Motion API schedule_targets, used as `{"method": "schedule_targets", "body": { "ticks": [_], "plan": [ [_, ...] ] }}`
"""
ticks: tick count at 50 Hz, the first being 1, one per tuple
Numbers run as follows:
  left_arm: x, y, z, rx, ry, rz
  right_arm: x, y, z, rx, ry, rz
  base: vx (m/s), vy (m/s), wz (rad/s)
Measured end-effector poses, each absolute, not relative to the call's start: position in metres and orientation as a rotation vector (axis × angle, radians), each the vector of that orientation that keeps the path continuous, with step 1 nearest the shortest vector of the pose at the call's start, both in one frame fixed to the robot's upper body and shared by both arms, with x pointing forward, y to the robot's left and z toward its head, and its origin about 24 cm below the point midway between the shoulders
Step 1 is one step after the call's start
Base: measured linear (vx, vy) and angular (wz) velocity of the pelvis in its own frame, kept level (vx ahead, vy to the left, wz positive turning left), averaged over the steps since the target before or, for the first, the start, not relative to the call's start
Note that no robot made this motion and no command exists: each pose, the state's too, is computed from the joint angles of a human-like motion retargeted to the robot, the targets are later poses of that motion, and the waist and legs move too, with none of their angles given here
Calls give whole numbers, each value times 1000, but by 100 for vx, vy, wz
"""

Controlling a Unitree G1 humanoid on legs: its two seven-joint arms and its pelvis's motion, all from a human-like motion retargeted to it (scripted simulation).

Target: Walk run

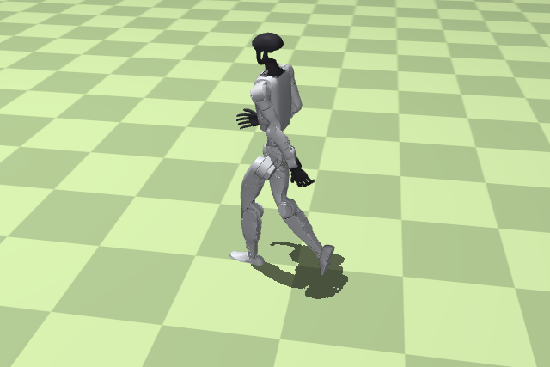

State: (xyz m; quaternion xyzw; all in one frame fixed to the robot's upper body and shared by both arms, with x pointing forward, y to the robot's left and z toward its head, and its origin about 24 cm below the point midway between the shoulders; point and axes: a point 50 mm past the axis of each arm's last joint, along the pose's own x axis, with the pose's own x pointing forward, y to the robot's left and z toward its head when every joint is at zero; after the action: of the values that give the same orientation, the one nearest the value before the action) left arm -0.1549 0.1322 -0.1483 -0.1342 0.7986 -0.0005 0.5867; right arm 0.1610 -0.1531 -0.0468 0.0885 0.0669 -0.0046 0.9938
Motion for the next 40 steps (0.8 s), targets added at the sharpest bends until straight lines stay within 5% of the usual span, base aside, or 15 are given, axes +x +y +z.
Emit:
{"method": "schedule_targets", "body": {
  "ticks": [6,12,20,28,34,40],
  "plan": [
    [18,200,-176,-179,1348,242,162,-160,-47,151,134,-11,107,-9,24],
    [191,239,-121,-122,749,214,164,-172,-38,126,85,-15,98,-20,156],
    [288,274,-31,74,381,106,169,-174,-26,62,35,-59,107,-45,50],
    [224,247,-96,130,631,28,167,-166,-33,121,72,-93,108,-64,11],
    [72,217,-166,127,1176,-87,195,-159,-19,72,3,8,93,-53,-73],
    [-97,161,-166,-41,1703,-176,214,-157,8,55,-142,97,101,-35,-168]
  ]
}}
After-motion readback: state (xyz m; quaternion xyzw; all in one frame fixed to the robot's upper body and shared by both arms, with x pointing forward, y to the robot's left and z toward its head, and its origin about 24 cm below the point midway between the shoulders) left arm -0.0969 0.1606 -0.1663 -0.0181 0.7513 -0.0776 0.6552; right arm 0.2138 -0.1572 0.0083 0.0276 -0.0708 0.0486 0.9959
